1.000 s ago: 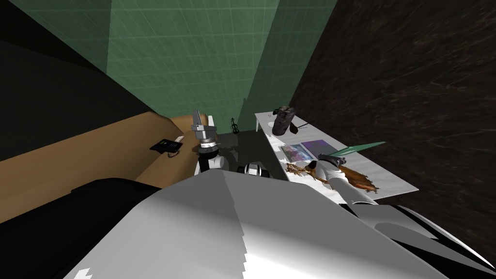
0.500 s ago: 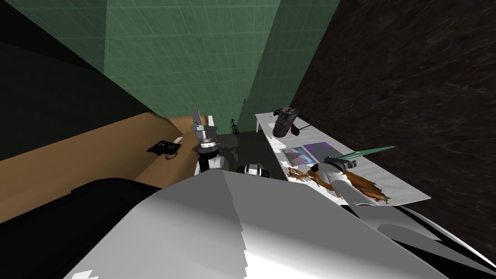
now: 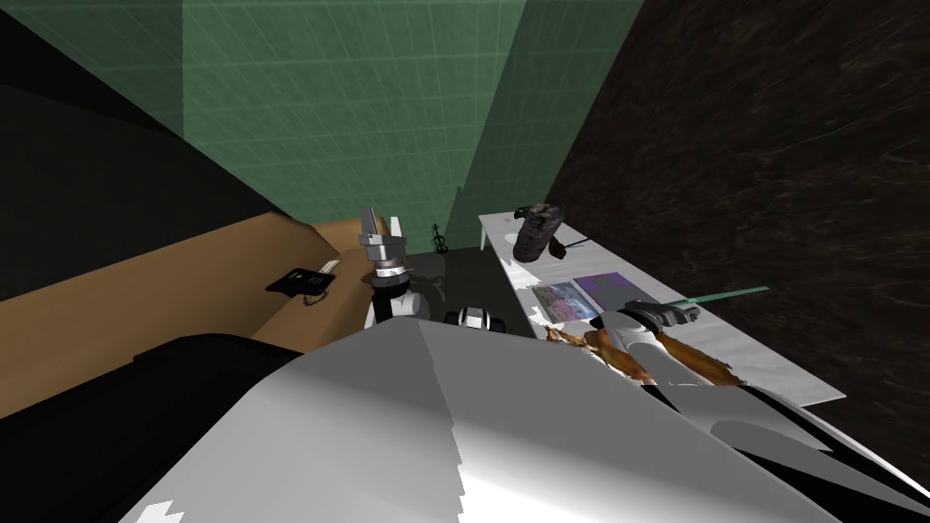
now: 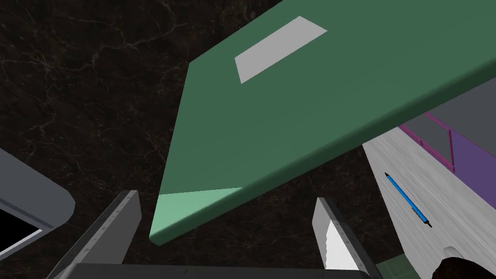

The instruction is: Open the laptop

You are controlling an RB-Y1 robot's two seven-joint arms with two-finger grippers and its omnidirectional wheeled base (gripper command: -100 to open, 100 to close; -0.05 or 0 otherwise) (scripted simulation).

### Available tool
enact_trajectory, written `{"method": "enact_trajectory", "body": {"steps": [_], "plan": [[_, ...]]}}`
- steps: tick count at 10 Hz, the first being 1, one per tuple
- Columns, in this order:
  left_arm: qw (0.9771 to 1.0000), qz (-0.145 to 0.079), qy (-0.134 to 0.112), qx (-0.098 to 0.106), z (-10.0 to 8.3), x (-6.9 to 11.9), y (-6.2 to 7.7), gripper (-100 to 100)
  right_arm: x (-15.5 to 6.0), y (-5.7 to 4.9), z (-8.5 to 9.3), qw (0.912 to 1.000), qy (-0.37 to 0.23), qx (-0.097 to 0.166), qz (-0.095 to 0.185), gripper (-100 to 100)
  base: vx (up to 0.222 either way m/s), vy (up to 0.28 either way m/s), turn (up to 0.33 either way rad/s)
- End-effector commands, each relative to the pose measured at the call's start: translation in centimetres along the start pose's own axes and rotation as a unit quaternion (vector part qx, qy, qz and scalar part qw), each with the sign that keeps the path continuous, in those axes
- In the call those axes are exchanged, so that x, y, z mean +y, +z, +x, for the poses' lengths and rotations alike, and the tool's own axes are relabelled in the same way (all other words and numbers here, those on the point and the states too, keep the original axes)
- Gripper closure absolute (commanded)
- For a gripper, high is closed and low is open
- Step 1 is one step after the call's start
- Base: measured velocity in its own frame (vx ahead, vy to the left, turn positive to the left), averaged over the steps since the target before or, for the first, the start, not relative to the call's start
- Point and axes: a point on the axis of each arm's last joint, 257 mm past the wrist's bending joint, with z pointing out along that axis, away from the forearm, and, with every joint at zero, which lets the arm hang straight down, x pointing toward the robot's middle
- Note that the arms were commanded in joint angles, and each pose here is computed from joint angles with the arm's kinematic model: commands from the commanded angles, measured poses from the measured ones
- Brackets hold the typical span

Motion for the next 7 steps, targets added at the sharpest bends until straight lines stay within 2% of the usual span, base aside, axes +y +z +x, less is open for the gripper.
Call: {"method": "enact_trajectory", "body": {"steps": [1,2,3,4,5,6,7], "plan": [[1.0,0.0,0.0,0.0,0.0,0.0,0.0,0,-1.2,0.3,0.5,0.9997,-0.018,-0.004,0.016,-100,0.05,-0.013,0.0],[1.0,0.0,0.0,0.0,0.0,0.0,0.0,0,-1.1,0.2,0.4,0.9997,-0.017,-0.003,0.015,-100,0.015,-0.006,0.002],[1.0,0.0,0.0,0.0,0.0,0.0,0.0,0,2.2,-1.3,-1.8,0.9996,-0.017,-0.02,-0.012,-100,0.039,-0.043,-0.258],[1.0,0.0,0.0,0.0,0.0,0.0,0.0,0,2.2,-1.3,-1.8,0.9996,-0.017,-0.02,-0.012,-100,0.044,-0.049,-0.232],[1.0,0.0,0.0,0.0,0.0,0.0,0.0,0,2.2,-1.3,-1.8,0.9996,-0.017,-0.02,-0.012,-100,0.02,-0.031,-0.024],[1.0,0.0,0.0,0.0,0.0,0.0,0.0,0,5.0,-2.8,-3.9,0.9986,-0.018,-0.035,-0.036,-100,0.045,-0.069,-0.308],[1.0,0.0,0.0,0.0,0.0,0.0,0.0,0,5.0,-2.8,-3.6,0.9986,-0.022,-0.033,-0.036,-100,0.045,-0.054,-0.191]]}}
